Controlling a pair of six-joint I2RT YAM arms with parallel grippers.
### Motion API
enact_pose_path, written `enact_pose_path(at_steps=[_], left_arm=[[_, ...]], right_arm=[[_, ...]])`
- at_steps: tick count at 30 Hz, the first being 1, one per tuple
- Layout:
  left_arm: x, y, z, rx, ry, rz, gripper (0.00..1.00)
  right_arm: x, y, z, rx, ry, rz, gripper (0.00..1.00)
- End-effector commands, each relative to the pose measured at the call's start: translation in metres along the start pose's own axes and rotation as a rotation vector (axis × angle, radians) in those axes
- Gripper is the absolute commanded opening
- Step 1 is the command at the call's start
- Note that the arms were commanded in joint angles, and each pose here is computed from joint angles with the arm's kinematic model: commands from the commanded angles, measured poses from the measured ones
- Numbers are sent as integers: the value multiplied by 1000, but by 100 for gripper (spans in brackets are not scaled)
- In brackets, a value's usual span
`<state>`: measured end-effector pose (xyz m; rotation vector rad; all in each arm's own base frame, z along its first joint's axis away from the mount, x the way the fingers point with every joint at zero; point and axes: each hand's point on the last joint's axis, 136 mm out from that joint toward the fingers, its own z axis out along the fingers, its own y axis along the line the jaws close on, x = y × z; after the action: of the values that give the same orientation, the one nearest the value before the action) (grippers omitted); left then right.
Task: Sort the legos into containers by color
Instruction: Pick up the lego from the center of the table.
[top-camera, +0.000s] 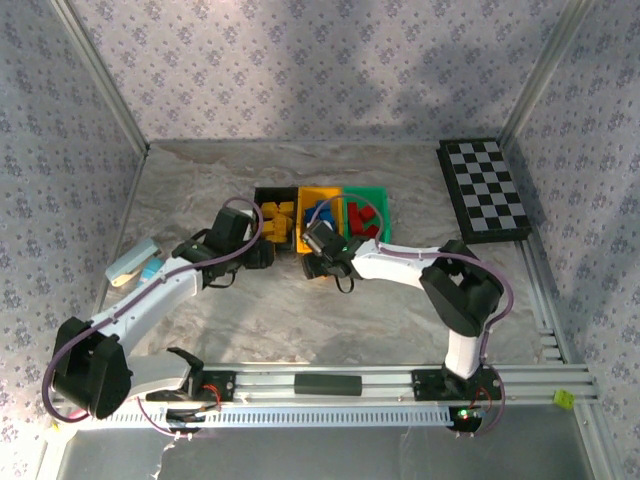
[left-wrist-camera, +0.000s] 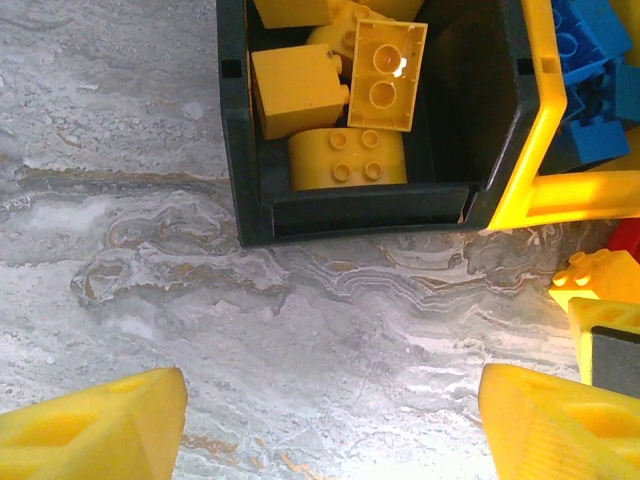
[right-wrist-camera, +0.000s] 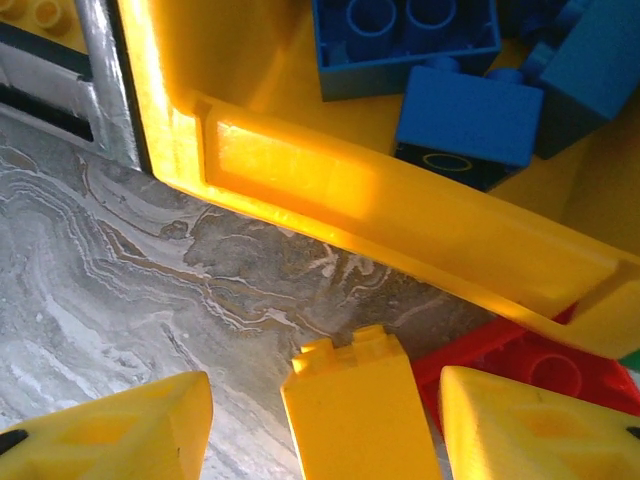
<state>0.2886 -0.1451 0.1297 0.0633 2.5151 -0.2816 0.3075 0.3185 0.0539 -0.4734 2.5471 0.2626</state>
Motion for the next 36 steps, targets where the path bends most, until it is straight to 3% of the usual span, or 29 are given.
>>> enact_pose_path(at_steps=[1,13,24,36], left_arm=[[-3,-6,-5,35,-25,-16,76],[0,-5,-5,36,-25,-17,77],[7,-2,0,31,-16,-26,77],[24,11,2,8,-4,-62,77]], right_arm=[[4,9,4,-9,29,-33,62],[8,19,9,45,49,-94,55],[14,16,4,92,40,-113,37],[-49,46,-37,5,-104,-129,34]])
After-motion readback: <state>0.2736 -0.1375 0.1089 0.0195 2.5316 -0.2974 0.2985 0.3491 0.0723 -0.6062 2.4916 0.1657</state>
